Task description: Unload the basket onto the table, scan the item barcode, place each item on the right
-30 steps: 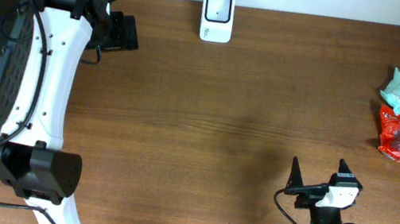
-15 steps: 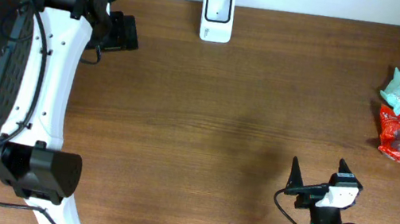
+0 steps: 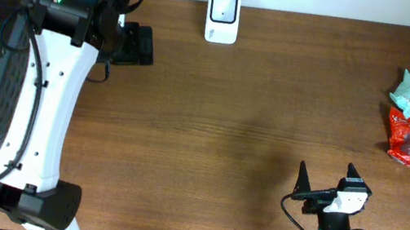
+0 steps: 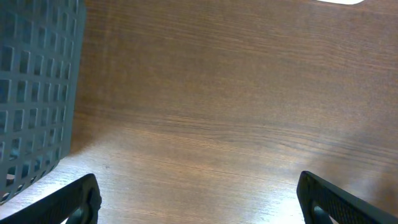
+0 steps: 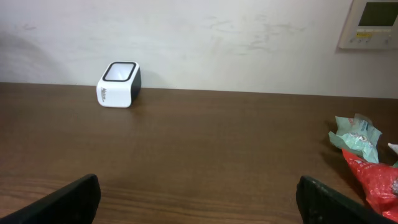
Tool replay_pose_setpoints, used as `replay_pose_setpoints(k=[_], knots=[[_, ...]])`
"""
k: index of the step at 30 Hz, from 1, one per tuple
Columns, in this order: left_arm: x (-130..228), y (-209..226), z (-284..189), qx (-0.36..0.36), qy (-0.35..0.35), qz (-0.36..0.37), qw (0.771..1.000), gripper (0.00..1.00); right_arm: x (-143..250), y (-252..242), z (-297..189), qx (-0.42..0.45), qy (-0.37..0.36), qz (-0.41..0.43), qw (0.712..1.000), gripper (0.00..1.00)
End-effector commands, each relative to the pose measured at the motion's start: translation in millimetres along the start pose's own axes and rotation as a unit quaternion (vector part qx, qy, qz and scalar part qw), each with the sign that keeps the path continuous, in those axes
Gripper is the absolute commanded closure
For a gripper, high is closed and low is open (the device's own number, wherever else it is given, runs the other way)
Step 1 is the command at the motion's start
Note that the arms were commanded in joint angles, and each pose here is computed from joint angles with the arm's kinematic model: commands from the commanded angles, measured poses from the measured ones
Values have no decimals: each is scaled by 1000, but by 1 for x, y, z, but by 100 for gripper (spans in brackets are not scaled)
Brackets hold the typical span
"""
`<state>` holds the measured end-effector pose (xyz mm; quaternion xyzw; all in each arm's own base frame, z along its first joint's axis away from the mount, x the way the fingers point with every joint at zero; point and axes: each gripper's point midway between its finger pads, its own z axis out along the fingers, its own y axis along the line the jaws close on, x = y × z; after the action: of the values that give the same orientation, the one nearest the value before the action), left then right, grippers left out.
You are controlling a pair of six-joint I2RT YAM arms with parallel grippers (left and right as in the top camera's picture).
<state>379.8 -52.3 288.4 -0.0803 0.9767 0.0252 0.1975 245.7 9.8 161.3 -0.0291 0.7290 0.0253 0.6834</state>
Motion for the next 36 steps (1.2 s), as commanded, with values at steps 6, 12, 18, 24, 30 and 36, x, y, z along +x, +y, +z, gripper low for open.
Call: replay_pose_setpoints(k=[6,12,18,24,30,36], knots=[[25,9,22,-7,-13,-8,1000,1,3,1,0,-2,2,0,1000,1],[71,30,42,4,-61,-27,998,1,3,1,0,-2,2,0,1000,1],[101,70,20,-8,-87,-70,994,1,3,1,0,-2,2,0,1000,1],[140,82,21,20,-195,-80,977,1,3,1,0,-2,2,0,1000,2],[149,83,41,42,-273,-93,957,1,3,1,0,-2,2,0,1000,1],[155,90,19,40,-334,-70,939,1,3,1,0,-2,2,0,1000,1]])
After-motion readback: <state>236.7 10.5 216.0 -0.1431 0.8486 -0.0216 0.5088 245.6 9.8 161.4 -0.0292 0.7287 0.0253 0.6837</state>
